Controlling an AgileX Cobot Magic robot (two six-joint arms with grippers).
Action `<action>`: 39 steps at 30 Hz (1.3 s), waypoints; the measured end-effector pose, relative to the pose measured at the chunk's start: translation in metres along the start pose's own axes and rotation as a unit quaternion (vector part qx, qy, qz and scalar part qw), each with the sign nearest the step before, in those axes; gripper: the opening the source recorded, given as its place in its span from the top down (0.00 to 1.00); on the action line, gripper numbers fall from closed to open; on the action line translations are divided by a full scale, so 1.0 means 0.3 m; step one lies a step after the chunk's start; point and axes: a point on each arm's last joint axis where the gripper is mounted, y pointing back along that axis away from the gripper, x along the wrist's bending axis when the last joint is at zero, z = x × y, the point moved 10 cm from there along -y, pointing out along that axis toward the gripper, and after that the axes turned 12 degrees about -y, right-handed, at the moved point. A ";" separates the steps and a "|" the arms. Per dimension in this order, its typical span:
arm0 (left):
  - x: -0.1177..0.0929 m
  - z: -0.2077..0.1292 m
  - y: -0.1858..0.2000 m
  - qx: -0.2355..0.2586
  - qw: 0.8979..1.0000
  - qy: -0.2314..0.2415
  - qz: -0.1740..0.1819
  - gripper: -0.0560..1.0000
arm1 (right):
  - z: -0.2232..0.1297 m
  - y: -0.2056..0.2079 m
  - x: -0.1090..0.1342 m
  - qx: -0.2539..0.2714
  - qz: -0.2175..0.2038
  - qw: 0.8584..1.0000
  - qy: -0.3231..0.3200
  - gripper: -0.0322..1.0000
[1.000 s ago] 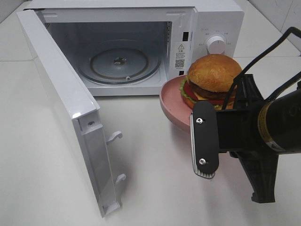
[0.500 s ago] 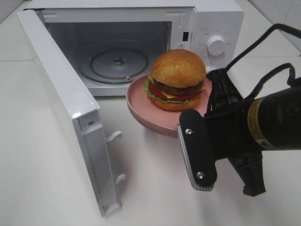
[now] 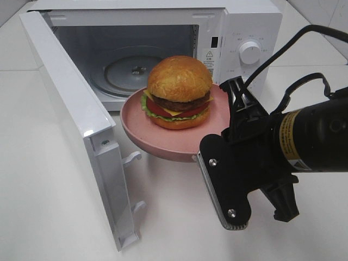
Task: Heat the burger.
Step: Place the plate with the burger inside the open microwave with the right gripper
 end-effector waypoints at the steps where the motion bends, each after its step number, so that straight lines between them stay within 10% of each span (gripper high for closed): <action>1: 0.000 0.000 0.000 0.000 1.000 0.000 0.000 0.01 | 0.005 0.000 0.001 -0.004 0.001 1.000 0.012 0.86; 39: 0.000 0.000 0.000 0.000 1.000 0.000 0.000 0.01 | 0.018 -0.099 -0.002 -0.076 0.021 0.994 0.072 0.85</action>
